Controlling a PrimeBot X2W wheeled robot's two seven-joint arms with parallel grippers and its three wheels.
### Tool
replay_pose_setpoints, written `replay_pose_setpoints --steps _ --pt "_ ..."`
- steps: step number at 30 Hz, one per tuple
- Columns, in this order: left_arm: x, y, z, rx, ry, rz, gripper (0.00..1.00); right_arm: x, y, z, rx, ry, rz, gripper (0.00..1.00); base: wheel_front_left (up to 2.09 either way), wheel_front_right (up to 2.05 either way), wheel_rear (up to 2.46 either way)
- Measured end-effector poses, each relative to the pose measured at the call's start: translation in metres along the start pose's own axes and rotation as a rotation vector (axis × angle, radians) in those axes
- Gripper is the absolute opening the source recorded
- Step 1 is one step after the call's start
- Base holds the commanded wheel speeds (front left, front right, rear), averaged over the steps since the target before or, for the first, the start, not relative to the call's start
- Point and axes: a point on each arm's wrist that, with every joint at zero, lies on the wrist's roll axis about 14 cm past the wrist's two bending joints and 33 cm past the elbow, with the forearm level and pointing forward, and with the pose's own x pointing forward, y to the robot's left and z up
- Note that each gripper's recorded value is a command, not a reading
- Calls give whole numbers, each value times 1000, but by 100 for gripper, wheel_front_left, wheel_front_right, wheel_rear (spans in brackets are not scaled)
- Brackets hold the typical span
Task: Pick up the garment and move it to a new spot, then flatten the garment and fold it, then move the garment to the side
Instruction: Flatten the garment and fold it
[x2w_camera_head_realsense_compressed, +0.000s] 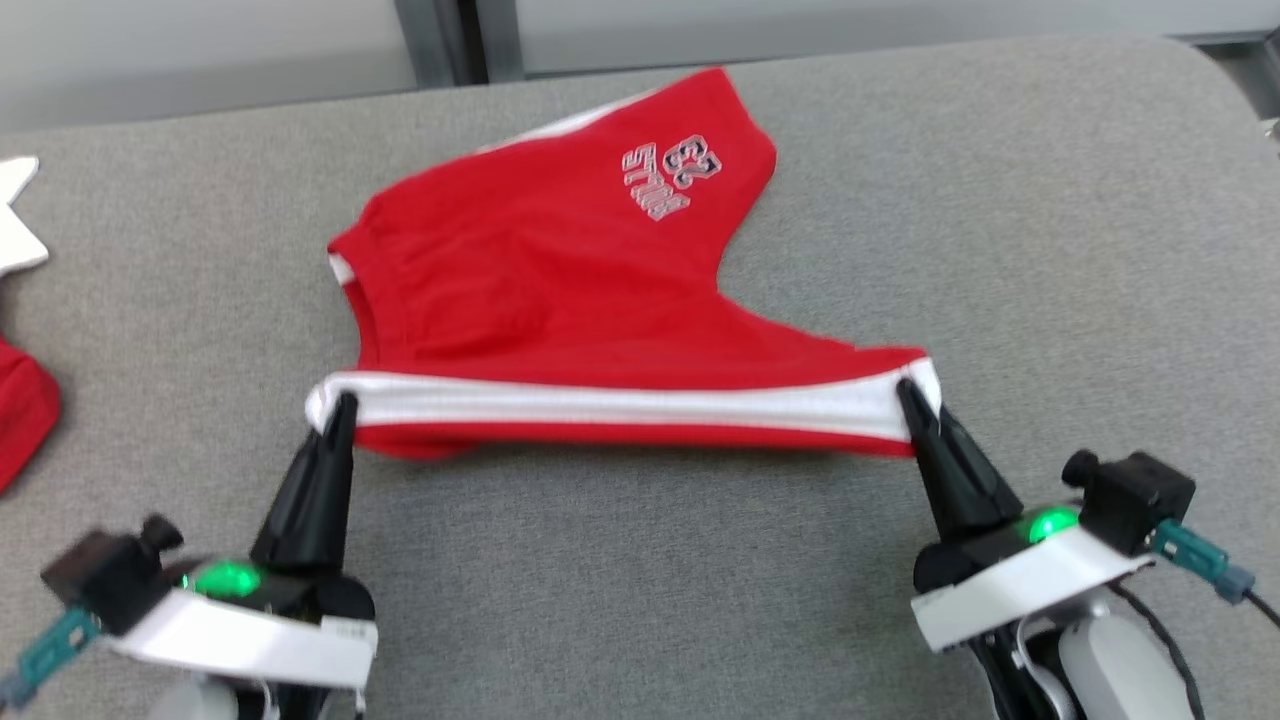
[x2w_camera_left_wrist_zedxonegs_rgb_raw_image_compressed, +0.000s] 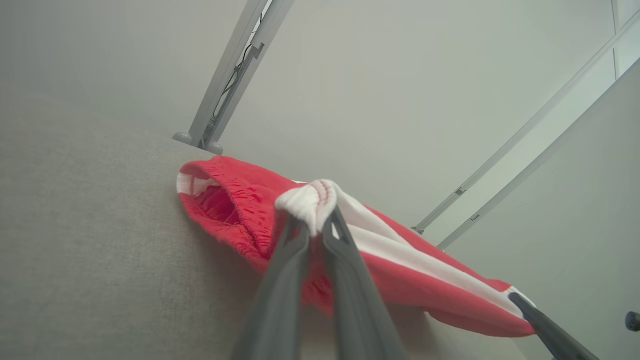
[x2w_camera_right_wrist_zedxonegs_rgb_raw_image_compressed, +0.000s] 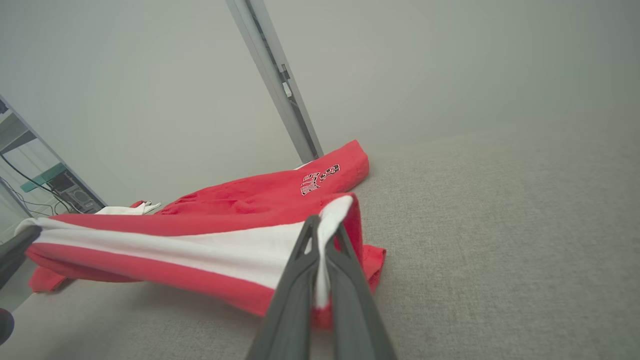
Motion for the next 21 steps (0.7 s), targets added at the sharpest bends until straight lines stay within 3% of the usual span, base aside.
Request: replay_pose_setpoints --steps 11,21 --pt "-66 -27 8 -32 -81 52 0 -57 11 23 10 -6 -24 0 0 0 0" --pt "-95 -35 27 -38 -147 84 0 -78 25 49 -16 -7 -8 0 0 0 0"
